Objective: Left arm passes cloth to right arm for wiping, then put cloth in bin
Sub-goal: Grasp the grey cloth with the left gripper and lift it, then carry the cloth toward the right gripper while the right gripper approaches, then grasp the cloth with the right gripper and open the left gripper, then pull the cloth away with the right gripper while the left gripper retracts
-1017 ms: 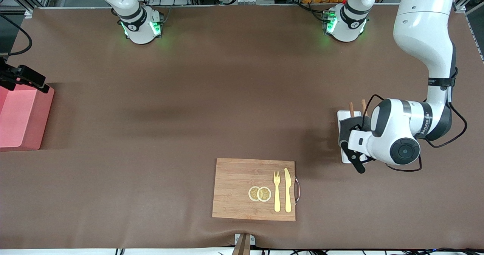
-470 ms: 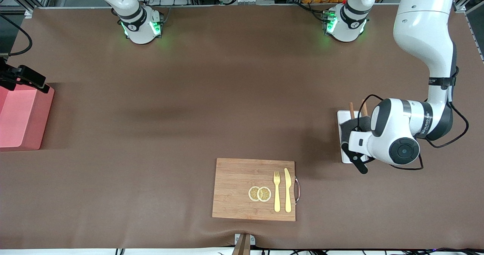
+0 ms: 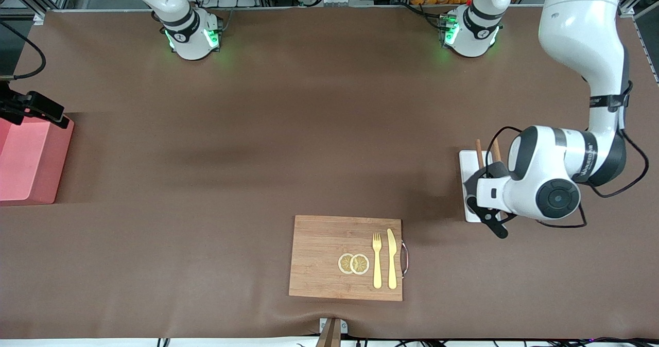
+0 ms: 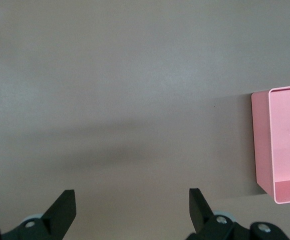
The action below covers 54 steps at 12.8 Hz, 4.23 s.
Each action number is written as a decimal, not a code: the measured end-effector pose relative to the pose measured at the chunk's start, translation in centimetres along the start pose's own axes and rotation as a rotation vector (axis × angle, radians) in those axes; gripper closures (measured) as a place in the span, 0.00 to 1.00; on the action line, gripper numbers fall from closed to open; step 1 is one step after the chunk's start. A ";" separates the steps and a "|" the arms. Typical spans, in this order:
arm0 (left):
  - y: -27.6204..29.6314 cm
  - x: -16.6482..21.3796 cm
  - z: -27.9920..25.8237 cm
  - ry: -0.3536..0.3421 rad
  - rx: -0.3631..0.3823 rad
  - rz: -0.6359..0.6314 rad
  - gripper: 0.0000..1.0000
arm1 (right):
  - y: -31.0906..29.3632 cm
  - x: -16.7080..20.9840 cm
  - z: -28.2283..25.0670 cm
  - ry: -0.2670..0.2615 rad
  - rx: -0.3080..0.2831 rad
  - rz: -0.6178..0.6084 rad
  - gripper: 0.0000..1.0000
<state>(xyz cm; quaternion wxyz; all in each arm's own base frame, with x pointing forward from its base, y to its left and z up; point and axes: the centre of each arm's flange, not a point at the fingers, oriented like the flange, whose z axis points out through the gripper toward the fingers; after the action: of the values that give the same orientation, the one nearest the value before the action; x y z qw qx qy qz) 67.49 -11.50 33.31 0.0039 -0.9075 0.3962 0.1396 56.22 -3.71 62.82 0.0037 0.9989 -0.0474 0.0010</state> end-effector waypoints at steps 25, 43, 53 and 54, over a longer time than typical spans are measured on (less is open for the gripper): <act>41.6 17.3 -15.1 0.657 -0.594 -0.747 0.97 | -29.1 1.4 18.2 -0.689 0.186 1.267 0.00; 40.1 16.9 -17.1 0.748 -0.635 -0.811 0.30 | -31.5 1.0 19.1 -0.661 0.263 1.079 0.93; 15.6 3.8 -20.6 0.499 -0.388 -0.916 0.00 | -27.1 0.1 36.0 -0.324 0.189 0.697 0.93; 14.0 2.1 -20.7 0.467 -0.332 -0.935 0.00 | -26.0 0.4 36.7 -0.320 0.188 0.666 0.93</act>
<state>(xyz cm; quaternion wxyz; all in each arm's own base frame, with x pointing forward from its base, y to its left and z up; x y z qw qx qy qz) 63.97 -25.09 54.11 -0.1658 -0.9822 -0.0861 -0.0213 59.15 21.90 25.97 -0.0960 0.9122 -0.3692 -0.1497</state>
